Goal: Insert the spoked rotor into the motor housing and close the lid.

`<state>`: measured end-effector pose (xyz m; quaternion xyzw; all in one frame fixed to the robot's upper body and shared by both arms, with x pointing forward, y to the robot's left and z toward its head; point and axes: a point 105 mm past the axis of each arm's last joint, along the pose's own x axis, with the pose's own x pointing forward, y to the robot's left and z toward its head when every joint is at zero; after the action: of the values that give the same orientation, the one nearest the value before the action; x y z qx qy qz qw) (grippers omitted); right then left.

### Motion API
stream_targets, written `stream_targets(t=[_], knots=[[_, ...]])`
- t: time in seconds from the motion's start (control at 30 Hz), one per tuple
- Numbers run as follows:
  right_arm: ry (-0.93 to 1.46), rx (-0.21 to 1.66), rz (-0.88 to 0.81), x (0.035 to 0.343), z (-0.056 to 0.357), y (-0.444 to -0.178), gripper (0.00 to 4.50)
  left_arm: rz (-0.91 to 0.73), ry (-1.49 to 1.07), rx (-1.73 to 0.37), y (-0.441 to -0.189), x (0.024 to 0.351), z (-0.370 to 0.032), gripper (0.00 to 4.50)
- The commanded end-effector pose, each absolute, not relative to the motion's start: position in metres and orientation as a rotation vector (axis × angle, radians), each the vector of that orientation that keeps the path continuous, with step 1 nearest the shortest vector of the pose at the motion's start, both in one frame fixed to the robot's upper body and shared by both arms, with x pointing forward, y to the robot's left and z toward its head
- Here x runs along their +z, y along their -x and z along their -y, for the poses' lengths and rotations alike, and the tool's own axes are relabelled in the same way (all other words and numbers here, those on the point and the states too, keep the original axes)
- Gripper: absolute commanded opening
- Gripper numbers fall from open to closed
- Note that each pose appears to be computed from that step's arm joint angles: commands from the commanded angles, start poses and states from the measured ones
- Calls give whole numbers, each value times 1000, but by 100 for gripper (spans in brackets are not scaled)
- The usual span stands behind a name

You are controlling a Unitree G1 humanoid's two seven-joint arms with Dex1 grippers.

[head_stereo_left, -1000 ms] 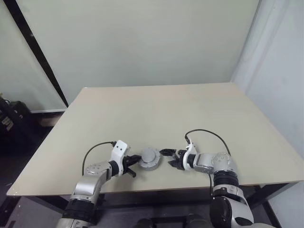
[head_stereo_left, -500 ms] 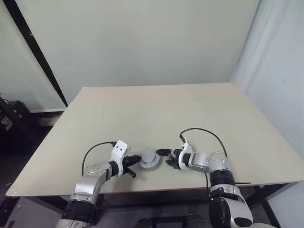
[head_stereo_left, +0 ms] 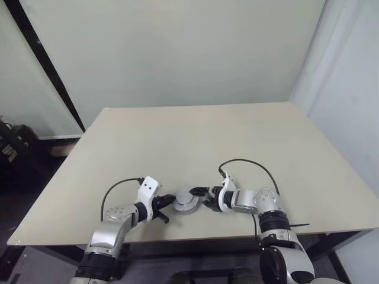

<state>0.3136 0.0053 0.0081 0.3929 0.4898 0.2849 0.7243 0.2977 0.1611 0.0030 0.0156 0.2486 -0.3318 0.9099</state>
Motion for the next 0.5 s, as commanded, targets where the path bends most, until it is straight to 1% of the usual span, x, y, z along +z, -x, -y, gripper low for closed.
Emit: stream_targets(t=[0.03,0.17,0.2,0.27,0.4,0.43,0.5], knots=[[-926,863,-1159,34,-83,-280,446,-529,-17,-720,-294,-1,-150,0],[-922,866,-1168,32,-84,-277,446,-529,-17,-719,-294,-2,-149,0],[-924,862,-1170,32,-83,-277,430,-529,-17,-719,-294,-2,-149,0],[-927,854,-1169,31,-82,-278,389,-529,-17,-718,-294,-2,-150,0],[-932,840,-1170,30,-79,-280,248,-530,-19,-716,-294,-2,-150,0],[-934,836,-1170,29,-78,-280,224,-530,-20,-715,-295,-2,-150,0],[-940,830,-1171,29,-77,-281,197,-530,-21,-715,-295,-2,-150,0]])
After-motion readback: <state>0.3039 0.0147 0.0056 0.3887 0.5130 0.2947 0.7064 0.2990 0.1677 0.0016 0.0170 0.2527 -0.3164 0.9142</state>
